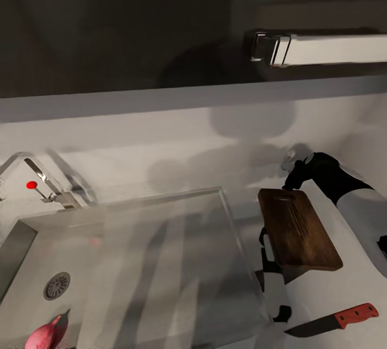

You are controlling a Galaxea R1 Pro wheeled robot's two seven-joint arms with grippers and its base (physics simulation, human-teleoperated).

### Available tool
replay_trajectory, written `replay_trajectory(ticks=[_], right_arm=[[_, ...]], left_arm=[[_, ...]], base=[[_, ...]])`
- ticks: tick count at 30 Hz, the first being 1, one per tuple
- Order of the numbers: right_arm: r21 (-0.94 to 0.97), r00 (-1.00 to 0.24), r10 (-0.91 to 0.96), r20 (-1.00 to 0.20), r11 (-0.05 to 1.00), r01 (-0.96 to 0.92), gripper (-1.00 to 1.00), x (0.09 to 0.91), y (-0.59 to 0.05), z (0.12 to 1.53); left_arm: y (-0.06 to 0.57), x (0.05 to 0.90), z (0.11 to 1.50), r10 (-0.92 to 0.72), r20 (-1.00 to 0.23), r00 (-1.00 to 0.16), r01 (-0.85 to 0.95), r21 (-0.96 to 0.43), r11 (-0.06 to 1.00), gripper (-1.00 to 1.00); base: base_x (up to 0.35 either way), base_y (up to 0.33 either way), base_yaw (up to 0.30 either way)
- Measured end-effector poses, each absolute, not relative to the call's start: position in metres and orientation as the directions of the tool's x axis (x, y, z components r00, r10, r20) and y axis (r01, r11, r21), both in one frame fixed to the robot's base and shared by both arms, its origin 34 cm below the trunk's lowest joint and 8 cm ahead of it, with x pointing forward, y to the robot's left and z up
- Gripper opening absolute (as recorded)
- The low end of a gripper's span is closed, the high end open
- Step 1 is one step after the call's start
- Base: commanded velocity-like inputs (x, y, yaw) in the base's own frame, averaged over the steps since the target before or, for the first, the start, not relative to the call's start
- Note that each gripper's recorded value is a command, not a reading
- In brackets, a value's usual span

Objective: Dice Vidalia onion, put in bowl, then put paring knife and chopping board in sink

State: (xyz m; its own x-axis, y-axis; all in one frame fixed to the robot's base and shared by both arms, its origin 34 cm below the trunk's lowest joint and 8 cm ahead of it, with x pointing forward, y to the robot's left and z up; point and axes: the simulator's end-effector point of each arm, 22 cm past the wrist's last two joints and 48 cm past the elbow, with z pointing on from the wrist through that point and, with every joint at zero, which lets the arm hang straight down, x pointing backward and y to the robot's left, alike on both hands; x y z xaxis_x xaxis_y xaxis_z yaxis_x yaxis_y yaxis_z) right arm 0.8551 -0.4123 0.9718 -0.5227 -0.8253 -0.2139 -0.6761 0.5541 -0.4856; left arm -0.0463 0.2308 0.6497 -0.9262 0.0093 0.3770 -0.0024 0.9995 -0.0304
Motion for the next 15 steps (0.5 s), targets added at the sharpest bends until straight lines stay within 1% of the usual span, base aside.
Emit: replay_trajectory(ticks=[11, 15], right_arm=[[-0.473, -0.531, -0.823, -0.202, 0.557, -0.683, 1.00, 0.853, -0.415, 0.959], [-0.468, -0.533, -0.822, -0.199, 0.557, -0.685, 1.00, 0.851, -0.416, 0.955]], left_arm=[[0.231, -0.052, 0.652, 0.009, 0.391, -0.920, -0.003, -0.030, 1.000, 1.00], [0.231, -0.053, 0.653, 0.009, 0.394, -0.919, -0.003, -0.030, 1.000, 1.00]], base=[[0.000, 0.000, 0.086], [0.000, 0.000, 0.035]])
